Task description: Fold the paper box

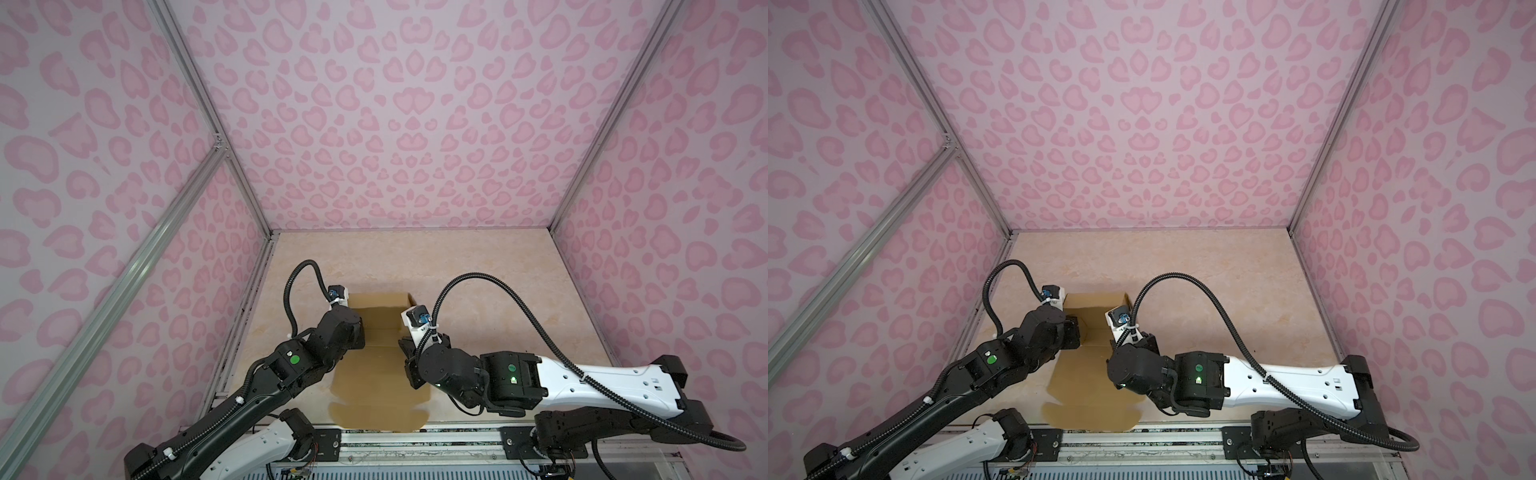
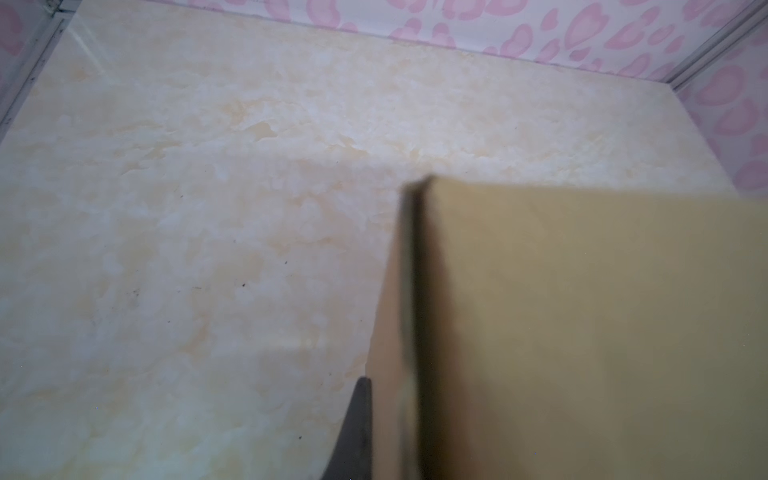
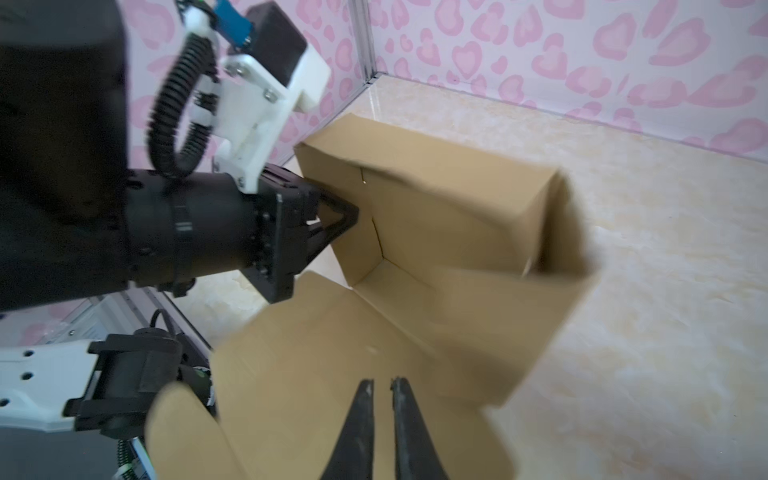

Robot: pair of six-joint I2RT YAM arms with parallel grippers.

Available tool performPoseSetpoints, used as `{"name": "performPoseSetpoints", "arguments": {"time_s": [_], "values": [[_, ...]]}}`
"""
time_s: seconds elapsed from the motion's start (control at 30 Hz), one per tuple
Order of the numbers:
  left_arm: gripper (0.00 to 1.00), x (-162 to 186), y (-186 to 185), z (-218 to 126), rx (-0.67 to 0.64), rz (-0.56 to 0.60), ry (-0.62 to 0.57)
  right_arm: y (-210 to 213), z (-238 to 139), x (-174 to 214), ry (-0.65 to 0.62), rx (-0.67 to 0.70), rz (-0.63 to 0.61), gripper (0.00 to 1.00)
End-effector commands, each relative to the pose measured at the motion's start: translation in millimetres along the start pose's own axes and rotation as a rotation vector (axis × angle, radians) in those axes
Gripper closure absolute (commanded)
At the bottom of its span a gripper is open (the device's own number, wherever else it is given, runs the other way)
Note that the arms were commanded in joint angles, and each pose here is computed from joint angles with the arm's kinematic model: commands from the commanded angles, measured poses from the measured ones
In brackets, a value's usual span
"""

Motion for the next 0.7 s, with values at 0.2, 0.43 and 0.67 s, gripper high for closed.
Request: {"name": "performPoseSetpoints", "arguments": {"time_s": [0.2,0.43,0.67], "values": [[0.97,-9.6,3.6,-11.4,-0.041,-0.008,0.005,-6.6,13.8,-3.3,-0.006,0.093,0.017,0.85],[0.97,0.3,8.4,0.8,-0.122,0.083,0.046,-58.5,-31.6,-38.0,-0.079,0.017,0.132,0.81],[0.97,-4.1,3.5,0.0,-0.089,0.106,0.045,-120.8,-21.2,-22.1,-0.007,-0.136,0.287,0.73]]}}
Point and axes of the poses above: each gripper's point midway between its finger pads, its own z axis out along the fingers, its own y axis along the line the jaws close on, x = y × z, the point moved 8 cm from there along -z, back along the fingers, and after that the axes turned 6 degrees about z, right-handed, at the moved point
